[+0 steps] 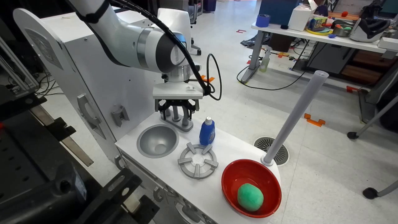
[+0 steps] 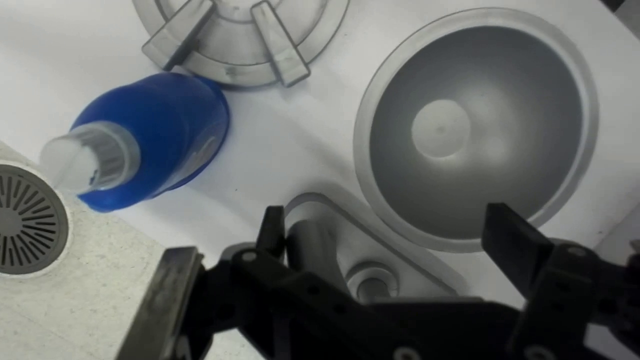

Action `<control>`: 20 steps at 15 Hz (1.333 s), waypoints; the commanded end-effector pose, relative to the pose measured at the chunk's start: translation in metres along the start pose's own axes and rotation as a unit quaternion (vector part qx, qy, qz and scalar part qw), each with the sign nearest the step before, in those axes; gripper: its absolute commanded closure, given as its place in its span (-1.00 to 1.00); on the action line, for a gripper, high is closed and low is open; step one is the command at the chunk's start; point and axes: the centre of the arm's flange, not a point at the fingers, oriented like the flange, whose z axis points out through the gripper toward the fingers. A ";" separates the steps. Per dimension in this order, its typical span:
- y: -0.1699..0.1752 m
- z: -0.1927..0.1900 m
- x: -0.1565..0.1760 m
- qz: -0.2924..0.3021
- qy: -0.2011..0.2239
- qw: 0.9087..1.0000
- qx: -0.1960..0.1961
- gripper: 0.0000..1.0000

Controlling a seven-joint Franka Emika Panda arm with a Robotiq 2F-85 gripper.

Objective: Move the the right tap faucet

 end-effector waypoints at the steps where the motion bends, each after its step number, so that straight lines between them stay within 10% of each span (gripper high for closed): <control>1: -0.042 -0.022 -0.033 -0.008 -0.016 0.998 0.055 -1.00; 11: -0.081 -0.029 -0.055 0.025 -0.040 0.994 0.101 -1.00; 20: -0.045 -0.099 -0.088 0.186 -0.065 0.980 0.025 -1.00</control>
